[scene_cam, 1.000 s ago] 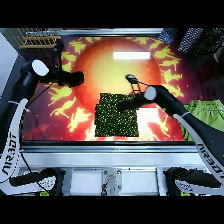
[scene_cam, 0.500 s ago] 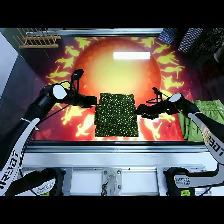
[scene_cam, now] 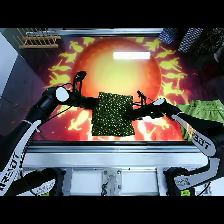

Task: Fold the clothes and pants, and hang the long-sleeved shirts on hangers.

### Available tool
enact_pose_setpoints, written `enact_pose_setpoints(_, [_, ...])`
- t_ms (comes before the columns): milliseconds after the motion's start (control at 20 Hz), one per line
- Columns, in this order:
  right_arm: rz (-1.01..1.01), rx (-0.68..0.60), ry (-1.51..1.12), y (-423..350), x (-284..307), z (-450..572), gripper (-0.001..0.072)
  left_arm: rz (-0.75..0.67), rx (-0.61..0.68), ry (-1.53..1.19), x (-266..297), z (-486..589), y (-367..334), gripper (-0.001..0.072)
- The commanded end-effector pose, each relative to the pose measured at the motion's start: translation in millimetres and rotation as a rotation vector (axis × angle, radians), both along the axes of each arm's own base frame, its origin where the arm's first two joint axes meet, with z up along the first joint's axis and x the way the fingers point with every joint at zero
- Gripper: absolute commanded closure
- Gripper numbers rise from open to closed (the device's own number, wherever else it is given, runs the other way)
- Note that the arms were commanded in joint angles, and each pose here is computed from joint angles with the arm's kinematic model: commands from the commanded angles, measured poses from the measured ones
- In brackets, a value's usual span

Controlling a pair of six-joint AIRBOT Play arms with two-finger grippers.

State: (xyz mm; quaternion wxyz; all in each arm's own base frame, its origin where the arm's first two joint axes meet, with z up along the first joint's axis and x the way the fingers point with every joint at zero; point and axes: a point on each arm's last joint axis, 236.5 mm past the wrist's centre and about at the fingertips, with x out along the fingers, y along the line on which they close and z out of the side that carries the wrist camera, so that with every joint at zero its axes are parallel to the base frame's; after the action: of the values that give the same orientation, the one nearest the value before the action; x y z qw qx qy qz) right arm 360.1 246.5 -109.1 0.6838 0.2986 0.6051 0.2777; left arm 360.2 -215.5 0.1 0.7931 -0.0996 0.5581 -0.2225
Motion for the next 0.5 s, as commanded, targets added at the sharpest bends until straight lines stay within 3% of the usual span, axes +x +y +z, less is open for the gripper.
enact_pose_setpoints(0, [0.005, 0.02, -0.056, 3, 14, 13, 0.0668, 0.002, -0.003, 0.002, 0, 0, -1, 0.0705])
enact_pose_setpoints(50, [0.006, -0.023, -0.071, -11, 21, 13, 0.0705, 0.007, -0.004, 0.009, -1, 0, 0, 0.0705])
enact_pose_setpoints(300, [-0.172, -0.36, -0.088, -169, 68, 29, 0.0705, 0.007, -0.003, 0.01, -2, 0, 0, 0.0705])
enact_pose_setpoints(450, [-0.395, -0.443, -0.119, -283, 83, 66, 0.0705, 0.007, -0.003, 0.01, -2, 0, 0, 0.0705])
